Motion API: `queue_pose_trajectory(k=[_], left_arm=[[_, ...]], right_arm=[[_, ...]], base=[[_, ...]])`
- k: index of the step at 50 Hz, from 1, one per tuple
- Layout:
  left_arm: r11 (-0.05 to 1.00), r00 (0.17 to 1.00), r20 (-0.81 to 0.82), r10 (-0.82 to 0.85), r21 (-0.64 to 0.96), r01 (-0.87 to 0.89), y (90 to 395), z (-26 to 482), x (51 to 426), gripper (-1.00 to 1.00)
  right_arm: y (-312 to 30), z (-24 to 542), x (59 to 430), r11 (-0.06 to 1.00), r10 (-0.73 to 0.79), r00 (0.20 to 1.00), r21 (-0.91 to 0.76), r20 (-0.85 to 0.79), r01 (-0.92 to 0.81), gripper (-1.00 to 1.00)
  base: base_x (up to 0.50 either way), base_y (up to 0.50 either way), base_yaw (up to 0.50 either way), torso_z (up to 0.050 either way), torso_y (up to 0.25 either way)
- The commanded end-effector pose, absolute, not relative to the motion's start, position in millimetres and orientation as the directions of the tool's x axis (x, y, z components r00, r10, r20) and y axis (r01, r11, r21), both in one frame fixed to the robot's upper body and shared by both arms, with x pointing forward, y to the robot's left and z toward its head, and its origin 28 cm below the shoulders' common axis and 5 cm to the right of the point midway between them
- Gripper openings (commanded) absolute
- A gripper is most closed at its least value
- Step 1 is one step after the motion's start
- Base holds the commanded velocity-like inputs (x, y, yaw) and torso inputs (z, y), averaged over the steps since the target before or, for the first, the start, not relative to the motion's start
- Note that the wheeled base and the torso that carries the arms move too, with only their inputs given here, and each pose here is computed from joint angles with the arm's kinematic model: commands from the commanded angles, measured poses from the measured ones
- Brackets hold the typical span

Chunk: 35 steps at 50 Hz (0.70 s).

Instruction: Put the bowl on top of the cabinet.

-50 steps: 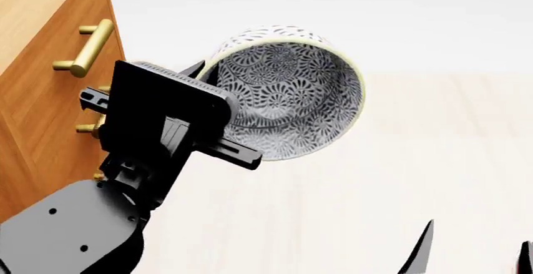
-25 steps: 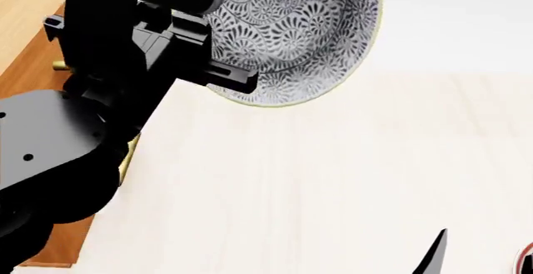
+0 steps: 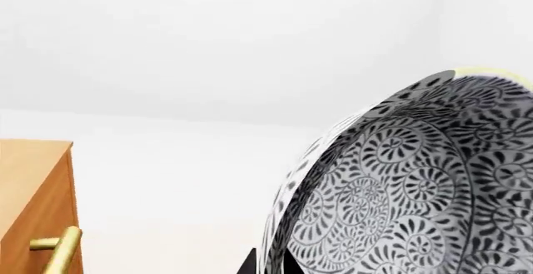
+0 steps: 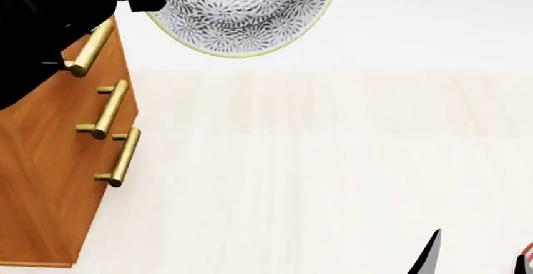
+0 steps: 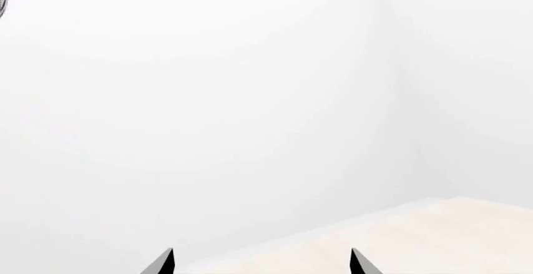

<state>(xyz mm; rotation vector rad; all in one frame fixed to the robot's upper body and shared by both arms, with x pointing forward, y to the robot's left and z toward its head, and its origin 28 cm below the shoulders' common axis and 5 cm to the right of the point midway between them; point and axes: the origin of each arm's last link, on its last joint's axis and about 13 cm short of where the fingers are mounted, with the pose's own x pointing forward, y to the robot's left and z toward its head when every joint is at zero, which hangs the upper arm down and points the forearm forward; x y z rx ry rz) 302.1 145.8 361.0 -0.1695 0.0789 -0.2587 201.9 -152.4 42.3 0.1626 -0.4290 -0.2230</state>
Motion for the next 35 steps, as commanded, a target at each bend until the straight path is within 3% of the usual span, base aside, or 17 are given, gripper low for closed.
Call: queue_pose_trajectory(k=[1,9,20,35], left_arm=[[0.902,0.946,-0.1,-0.309,-0.345,0.258,161.3,379.1,304.5,-1.0],[0.869,0.938,-0.105,-0.329,-0.422,0.258,168.2,393.2,304.4,-1.0],[0.786,0.915,-0.108,-0.389,-0.557,0.268,175.9,418.3,331.9,-1.0],[0.719,0.963,-0.063,-0.26,-0.679,0.15,182.4,445.3,361.4,-1.0]], right_arm=[[-152.5,42.1,202.8,0.962,-0.248,0.886,0.204,0.391,0.18,1.0],[-153.4,41.4,204.9,0.961,-0.251,0.889,0.21,0.383,0.18,1.0],[-155.6,36.8,214.6,0.957,-0.266,0.898,0.209,0.351,0.202,1.0],[-160.9,31.8,225.7,0.948,-0.294,0.904,0.217,0.309,0.234,1.0]], base=[[0.0,0.0,0.0,0.0,0.0],[0.0,0.0,0.0,0.0,0.0],[0.0,0.0,0.0,0.0,0.001],[0.0,0.0,0.0,0.0,0.001]])
